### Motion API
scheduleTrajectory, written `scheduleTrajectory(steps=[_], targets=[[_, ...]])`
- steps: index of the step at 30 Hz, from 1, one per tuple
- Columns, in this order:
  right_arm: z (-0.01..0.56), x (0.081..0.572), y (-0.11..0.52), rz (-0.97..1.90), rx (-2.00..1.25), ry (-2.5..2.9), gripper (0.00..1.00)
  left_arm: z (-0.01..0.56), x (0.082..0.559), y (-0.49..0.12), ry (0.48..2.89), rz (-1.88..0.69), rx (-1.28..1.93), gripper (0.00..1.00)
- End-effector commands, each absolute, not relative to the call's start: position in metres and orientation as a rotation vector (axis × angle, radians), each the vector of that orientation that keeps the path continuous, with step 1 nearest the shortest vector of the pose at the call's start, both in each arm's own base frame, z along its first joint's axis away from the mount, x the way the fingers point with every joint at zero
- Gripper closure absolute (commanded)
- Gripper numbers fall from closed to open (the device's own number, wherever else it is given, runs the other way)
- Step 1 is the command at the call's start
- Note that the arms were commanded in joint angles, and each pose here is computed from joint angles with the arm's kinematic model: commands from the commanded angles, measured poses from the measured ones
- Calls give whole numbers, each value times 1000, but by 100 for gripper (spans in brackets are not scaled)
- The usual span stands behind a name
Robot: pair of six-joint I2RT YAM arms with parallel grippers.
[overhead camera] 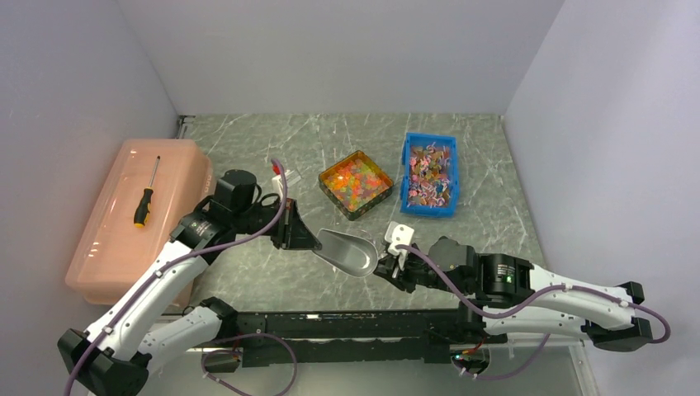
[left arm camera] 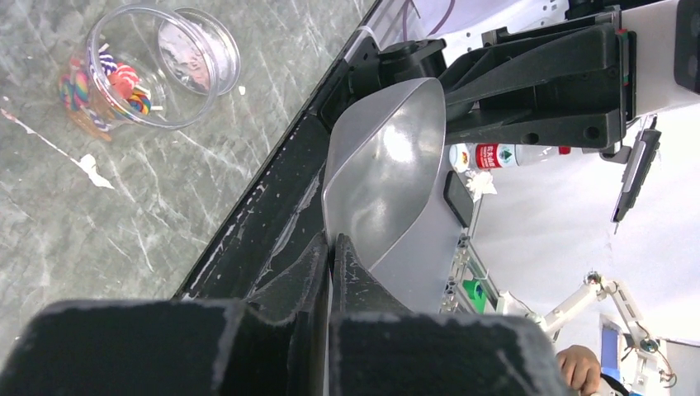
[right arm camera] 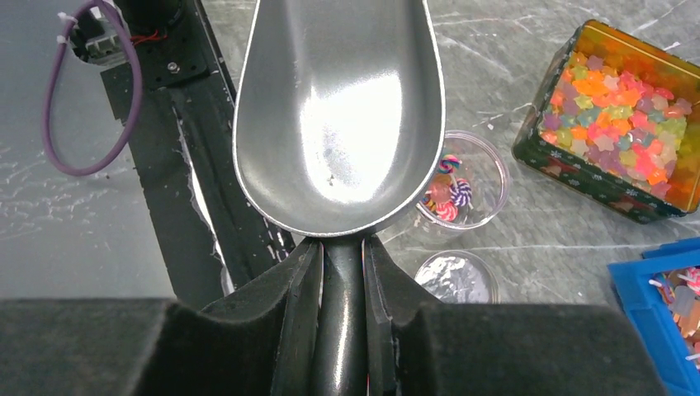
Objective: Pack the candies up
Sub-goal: Scoop the fake candies from the storage box.
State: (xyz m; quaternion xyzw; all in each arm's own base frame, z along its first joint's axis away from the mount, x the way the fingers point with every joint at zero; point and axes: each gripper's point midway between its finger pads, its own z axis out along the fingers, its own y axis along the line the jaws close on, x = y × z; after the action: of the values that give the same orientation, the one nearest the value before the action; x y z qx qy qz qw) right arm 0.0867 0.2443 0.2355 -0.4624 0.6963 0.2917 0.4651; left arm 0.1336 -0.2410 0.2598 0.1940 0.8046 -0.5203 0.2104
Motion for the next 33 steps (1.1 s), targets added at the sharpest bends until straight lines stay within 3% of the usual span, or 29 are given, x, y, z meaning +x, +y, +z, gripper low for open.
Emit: scheduleTrajectory(steps=[1, 5, 13, 24, 25, 26, 33], targets=[[305, 78, 255, 909, -1017, 1494, 100, 245, 146, -238, 2243, -1384, 531, 98], [306, 77, 256, 912, -1026, 1474, 100, 242, 148, -238, 2256, -1388, 523, 94], [293, 87, 256, 827, -1034, 1522, 100, 248, 153, -238, 2253, -1357, 530, 55], [288, 104, 247, 680, -980, 1703, 100, 266, 182, -214, 2211, -1130, 459, 27], [287, 106, 247, 664, -980, 1717, 100, 269, 186, -209, 2200, -1096, 447, 10], [287, 107, 247, 648, -979, 1731, 100, 273, 189, -204, 2189, -1056, 432, 2], [275, 126, 249, 529, -982, 1847, 100, 297, 199, -179, 2095, -867, 373, 1]])
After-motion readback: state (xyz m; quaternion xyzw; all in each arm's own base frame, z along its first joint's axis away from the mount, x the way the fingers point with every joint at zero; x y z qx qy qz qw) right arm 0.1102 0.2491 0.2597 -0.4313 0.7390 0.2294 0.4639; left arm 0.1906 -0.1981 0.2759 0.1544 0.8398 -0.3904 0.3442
